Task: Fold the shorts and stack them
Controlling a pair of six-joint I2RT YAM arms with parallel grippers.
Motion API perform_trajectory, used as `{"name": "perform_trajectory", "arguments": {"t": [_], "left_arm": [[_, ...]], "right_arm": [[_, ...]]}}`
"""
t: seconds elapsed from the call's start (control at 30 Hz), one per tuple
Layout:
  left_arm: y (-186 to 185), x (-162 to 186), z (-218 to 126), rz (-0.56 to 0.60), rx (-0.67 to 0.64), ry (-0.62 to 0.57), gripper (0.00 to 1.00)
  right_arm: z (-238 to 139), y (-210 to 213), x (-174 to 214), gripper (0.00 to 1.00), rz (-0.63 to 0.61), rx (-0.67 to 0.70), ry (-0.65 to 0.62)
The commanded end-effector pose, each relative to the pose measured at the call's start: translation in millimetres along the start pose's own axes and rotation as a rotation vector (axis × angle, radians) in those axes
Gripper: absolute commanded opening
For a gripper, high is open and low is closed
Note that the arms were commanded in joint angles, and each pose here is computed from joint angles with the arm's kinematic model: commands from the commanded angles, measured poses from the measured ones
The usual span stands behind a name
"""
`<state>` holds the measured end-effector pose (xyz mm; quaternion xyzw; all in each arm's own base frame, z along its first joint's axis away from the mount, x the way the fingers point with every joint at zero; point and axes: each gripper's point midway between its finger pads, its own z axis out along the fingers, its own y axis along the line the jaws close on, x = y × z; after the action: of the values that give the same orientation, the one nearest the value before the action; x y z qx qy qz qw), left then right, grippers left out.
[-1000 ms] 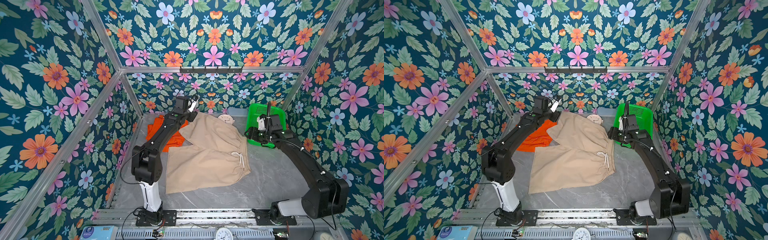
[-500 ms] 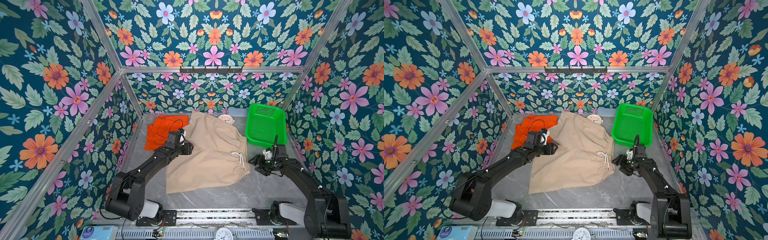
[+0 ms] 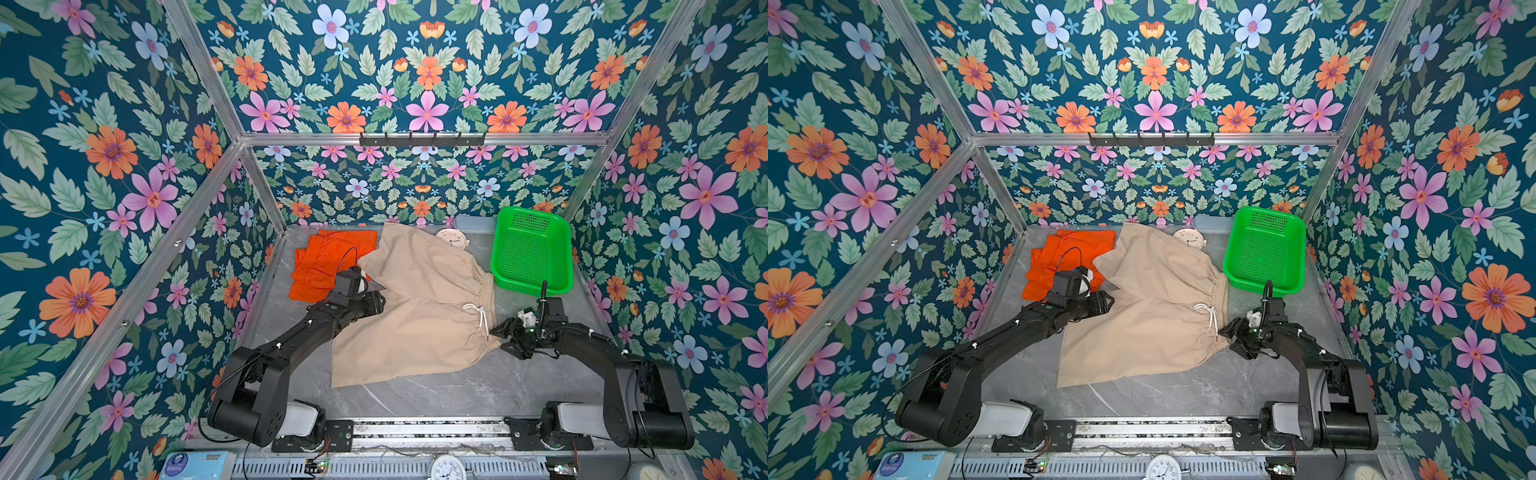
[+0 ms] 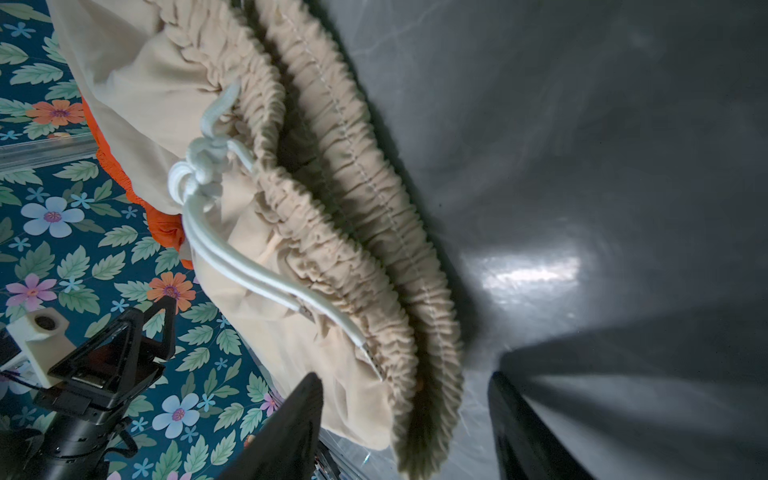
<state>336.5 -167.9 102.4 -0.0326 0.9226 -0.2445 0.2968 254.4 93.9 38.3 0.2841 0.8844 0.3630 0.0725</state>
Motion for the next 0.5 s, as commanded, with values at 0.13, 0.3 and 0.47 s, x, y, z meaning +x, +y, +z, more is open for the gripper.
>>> {"name": "perform_trajectory", "arguments": {"t": [0.13,0.3,0.47], "left_arm": [[-4.3,-7.4,1.6,-0.028,0.023,-0.029,0.63],[-2.1,-2.4,2.4,-0.063,0.033,-0.034,0.63],[-2.5,3.7,2.2,-0.103,0.050,-0.021,0.64]], "right_arm": [[10.5,5.8,-12.9,0.45,0.000,-0.039,-0.022],[16.1,5.2,-7.7,0.19,-0.002,-0.025,-0.008],[14.2,5.7,6.5,0.05,-0.014,0.007,-0.020]]}}
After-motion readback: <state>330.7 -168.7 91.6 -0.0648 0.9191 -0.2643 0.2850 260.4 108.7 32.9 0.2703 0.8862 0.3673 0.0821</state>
